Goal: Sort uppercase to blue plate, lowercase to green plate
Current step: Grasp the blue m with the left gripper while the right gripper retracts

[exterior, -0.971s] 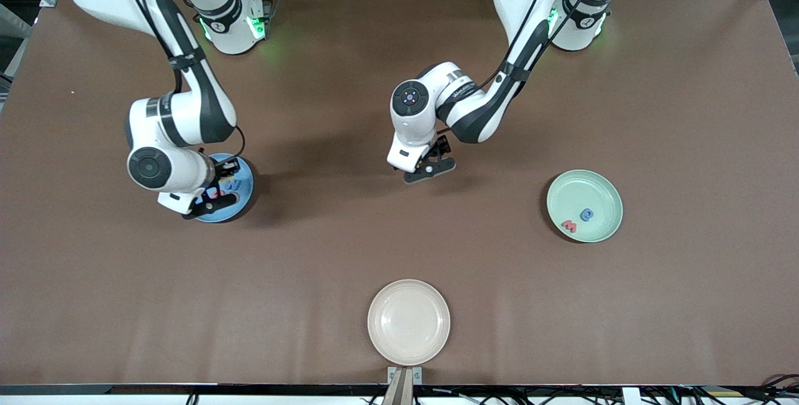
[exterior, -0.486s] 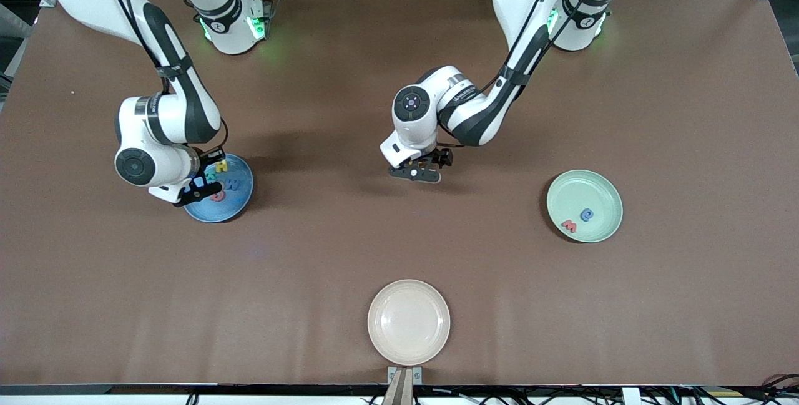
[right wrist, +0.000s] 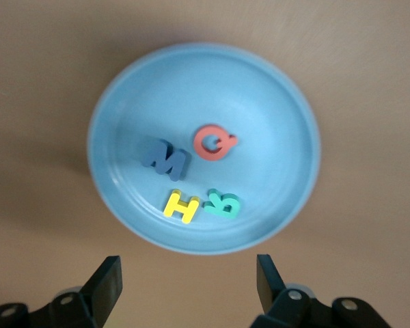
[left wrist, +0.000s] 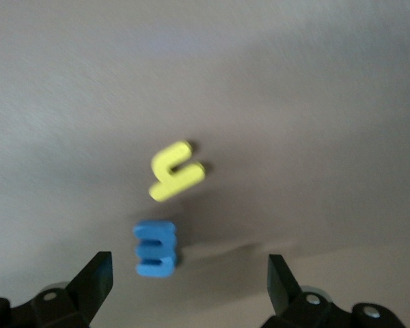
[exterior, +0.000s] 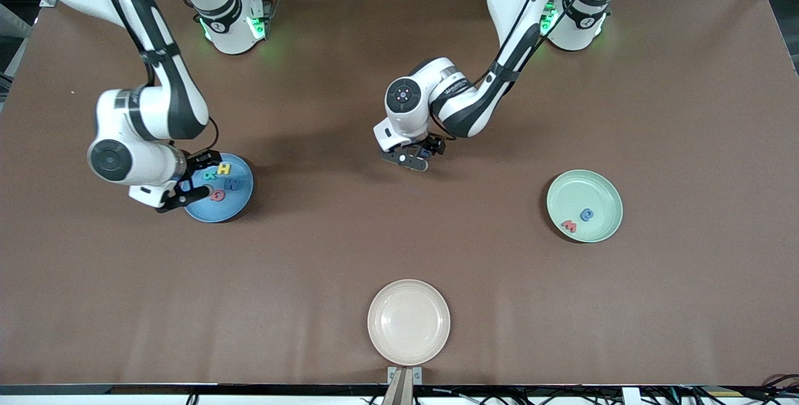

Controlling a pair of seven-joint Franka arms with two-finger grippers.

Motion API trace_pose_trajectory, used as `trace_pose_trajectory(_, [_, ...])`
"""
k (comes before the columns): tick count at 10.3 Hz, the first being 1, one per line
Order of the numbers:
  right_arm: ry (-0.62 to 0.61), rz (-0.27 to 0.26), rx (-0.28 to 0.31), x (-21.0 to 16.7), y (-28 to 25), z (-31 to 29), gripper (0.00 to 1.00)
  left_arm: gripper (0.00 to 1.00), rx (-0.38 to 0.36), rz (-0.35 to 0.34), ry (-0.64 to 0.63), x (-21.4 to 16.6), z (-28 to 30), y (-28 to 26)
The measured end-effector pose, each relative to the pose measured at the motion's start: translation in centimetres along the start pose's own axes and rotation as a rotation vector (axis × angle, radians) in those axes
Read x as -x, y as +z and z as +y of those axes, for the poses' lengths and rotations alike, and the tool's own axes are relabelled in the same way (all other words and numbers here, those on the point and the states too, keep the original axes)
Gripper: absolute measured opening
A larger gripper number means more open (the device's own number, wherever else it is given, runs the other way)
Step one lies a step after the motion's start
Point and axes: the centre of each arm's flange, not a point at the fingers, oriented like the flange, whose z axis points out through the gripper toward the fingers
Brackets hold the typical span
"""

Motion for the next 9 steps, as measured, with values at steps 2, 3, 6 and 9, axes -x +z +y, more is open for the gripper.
trace_pose_trajectory(2, [0.084, 0.075, 0.010, 1.4, -9.3, 0.1, 0.94, 1.00, -0.006, -0.012, 0.040, 0.6, -0.2, 0.3])
trace_pose_trajectory(3, [0.116, 0.128, 0.016, 2.9, -13.6, 0.0, 1.00, 1.00, -0.005, -0.013, 0.052, 0.4, -0.8, 0.2])
trace_pose_trajectory(6, [0.182, 0.222, 0.016, 8.6, -23.8, 1.6, 1.00, 1.00, 0.001, -0.009, 0.053, -0.4, -2.5, -0.3])
trace_pose_trajectory(9, [0.241, 0.266, 0.014, 11.2, -26.5, 4.5, 1.00, 1.00, 0.000, -0.014, 0.054, -0.2, -2.5, 0.0])
